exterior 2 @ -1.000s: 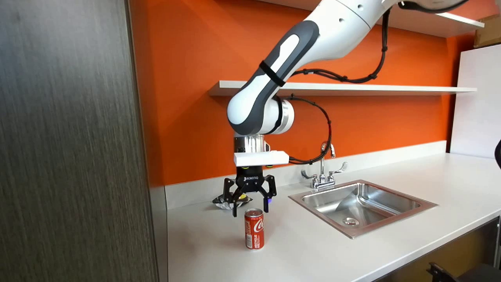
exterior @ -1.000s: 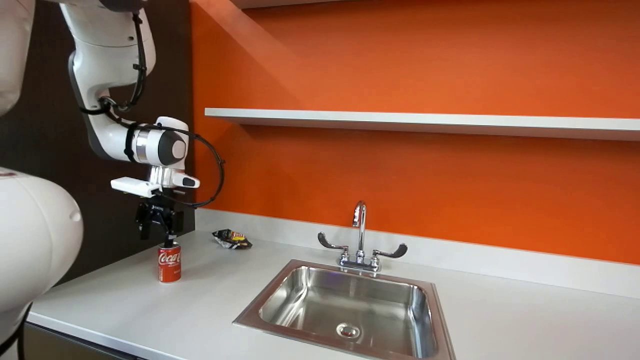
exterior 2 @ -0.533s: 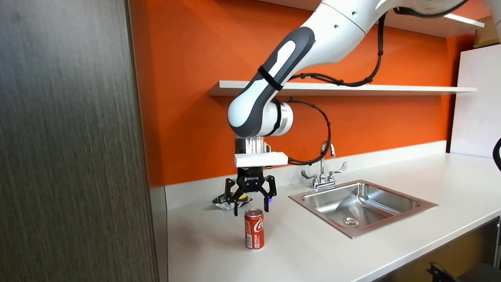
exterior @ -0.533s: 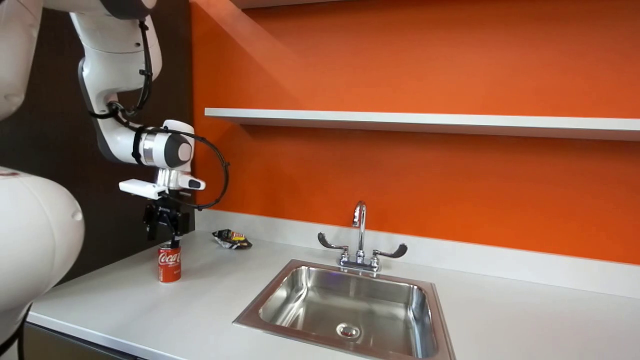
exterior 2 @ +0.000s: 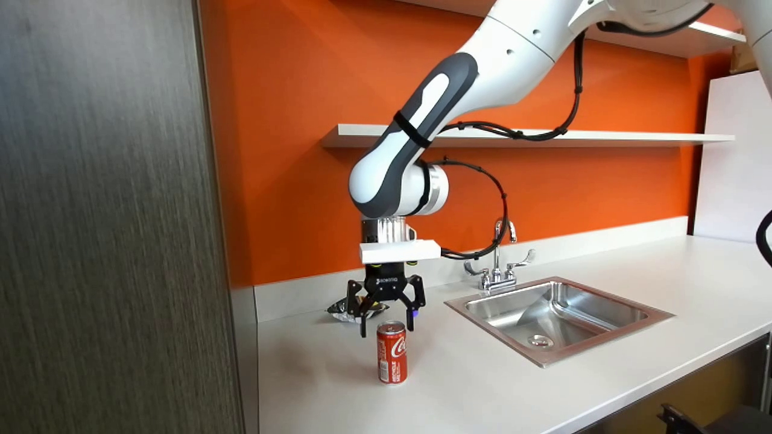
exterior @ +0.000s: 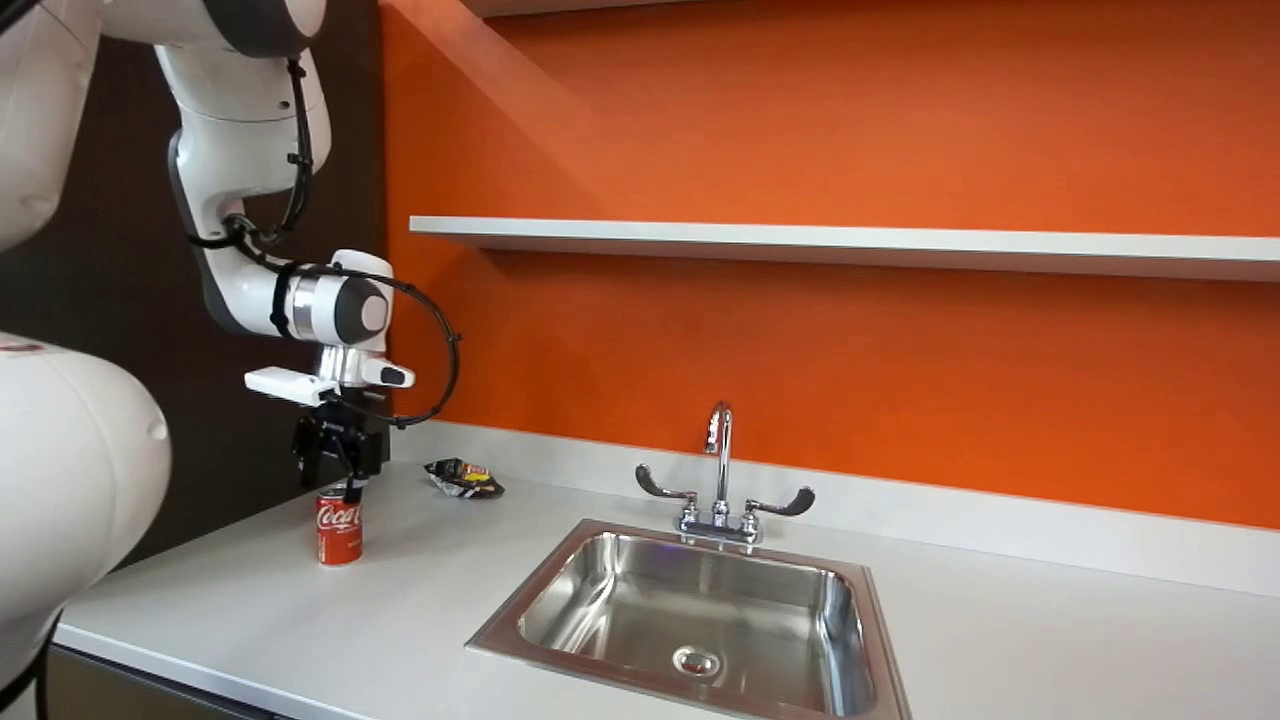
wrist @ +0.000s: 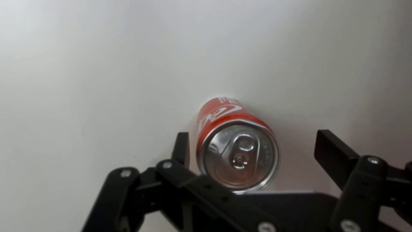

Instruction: Put the can in the sink

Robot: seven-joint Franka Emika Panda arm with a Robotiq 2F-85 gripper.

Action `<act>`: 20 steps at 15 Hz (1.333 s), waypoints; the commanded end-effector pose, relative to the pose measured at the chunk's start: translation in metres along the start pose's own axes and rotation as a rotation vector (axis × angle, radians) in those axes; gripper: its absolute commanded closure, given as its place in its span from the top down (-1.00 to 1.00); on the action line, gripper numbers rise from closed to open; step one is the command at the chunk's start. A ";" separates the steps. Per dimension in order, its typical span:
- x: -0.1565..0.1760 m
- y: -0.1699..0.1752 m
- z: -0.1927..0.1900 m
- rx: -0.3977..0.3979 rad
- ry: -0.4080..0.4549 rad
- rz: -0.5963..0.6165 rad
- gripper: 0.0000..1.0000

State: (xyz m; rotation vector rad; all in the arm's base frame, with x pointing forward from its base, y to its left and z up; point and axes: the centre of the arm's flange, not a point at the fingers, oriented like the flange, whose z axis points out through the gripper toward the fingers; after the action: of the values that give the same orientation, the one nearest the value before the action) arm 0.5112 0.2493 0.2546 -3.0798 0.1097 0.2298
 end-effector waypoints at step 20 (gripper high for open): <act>0.011 -0.003 0.013 -0.044 -0.013 0.049 1.00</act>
State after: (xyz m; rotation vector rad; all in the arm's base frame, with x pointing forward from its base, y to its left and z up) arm 0.5172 0.2470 0.2381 -3.0920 0.1543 0.2585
